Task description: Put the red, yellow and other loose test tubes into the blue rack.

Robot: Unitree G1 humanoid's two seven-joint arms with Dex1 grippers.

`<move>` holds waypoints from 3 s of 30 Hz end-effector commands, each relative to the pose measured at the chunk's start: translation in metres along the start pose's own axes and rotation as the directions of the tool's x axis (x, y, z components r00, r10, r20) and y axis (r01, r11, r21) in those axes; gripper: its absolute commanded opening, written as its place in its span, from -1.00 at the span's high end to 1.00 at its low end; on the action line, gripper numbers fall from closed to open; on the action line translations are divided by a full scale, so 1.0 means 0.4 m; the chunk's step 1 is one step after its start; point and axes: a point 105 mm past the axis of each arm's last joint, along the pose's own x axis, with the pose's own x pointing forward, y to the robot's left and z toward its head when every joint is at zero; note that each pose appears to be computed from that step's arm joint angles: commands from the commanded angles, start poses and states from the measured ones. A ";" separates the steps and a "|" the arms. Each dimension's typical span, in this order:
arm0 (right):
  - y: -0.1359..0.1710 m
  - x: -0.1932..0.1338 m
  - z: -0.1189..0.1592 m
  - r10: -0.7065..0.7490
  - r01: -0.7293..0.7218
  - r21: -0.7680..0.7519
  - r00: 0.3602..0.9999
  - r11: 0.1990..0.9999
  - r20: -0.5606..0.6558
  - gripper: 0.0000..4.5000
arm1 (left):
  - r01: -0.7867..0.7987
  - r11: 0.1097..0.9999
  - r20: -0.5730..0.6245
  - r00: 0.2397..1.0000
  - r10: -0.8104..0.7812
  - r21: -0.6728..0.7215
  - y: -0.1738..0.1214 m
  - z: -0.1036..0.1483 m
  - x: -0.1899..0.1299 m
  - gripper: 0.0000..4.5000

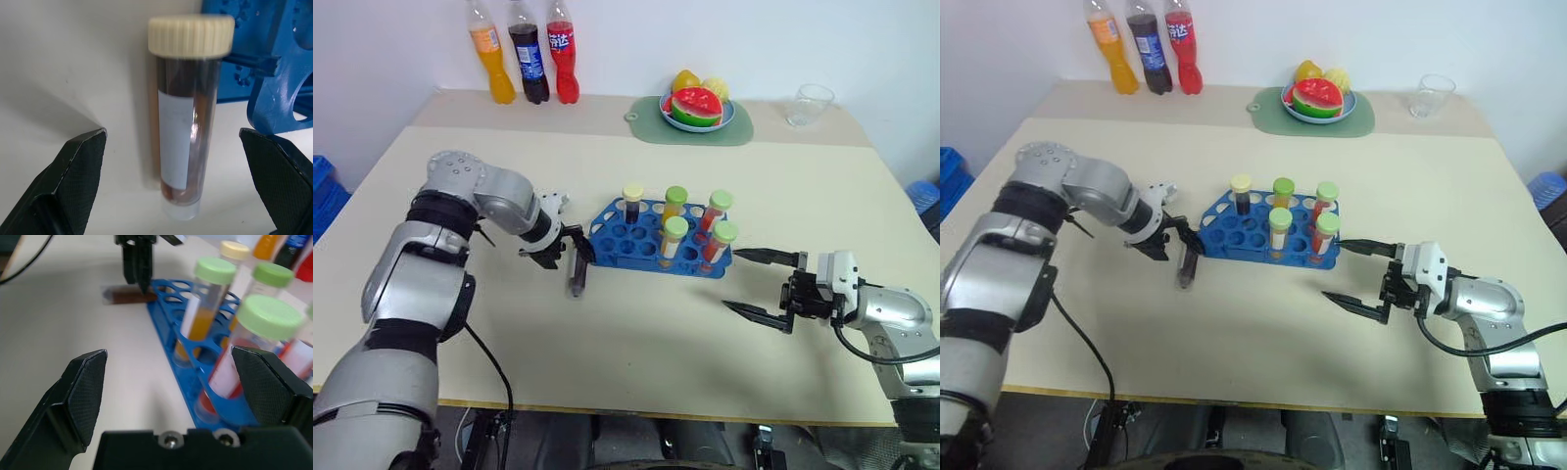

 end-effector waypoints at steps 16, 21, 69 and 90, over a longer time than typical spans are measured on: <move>-0.020 0.010 0.014 0.005 -0.005 -0.044 1.000 0.999 0.013 -1.00 | -0.006 0.998 0.026 1.000 0.008 -0.058 0.047 0.001 -0.004 0.24; -0.023 0.016 0.007 0.011 -0.010 -0.038 1.000 0.999 0.015 -1.00 | 0.026 1.000 0.082 0.996 -0.027 0.017 0.067 -0.024 -0.027 0.47; 0.034 -0.034 0.037 -0.133 0.133 -0.019 0.990 0.991 -0.034 -1.00 | -0.138 0.229 0.263 0.337 -0.904 0.964 -0.035 0.009 -0.132 0.65; 0.015 -0.004 0.028 -0.123 0.123 -0.024 0.992 0.992 -0.002 -1.00 | -0.143 0.274 0.308 0.380 -0.872 0.951 -0.058 0.027 -0.055 0.43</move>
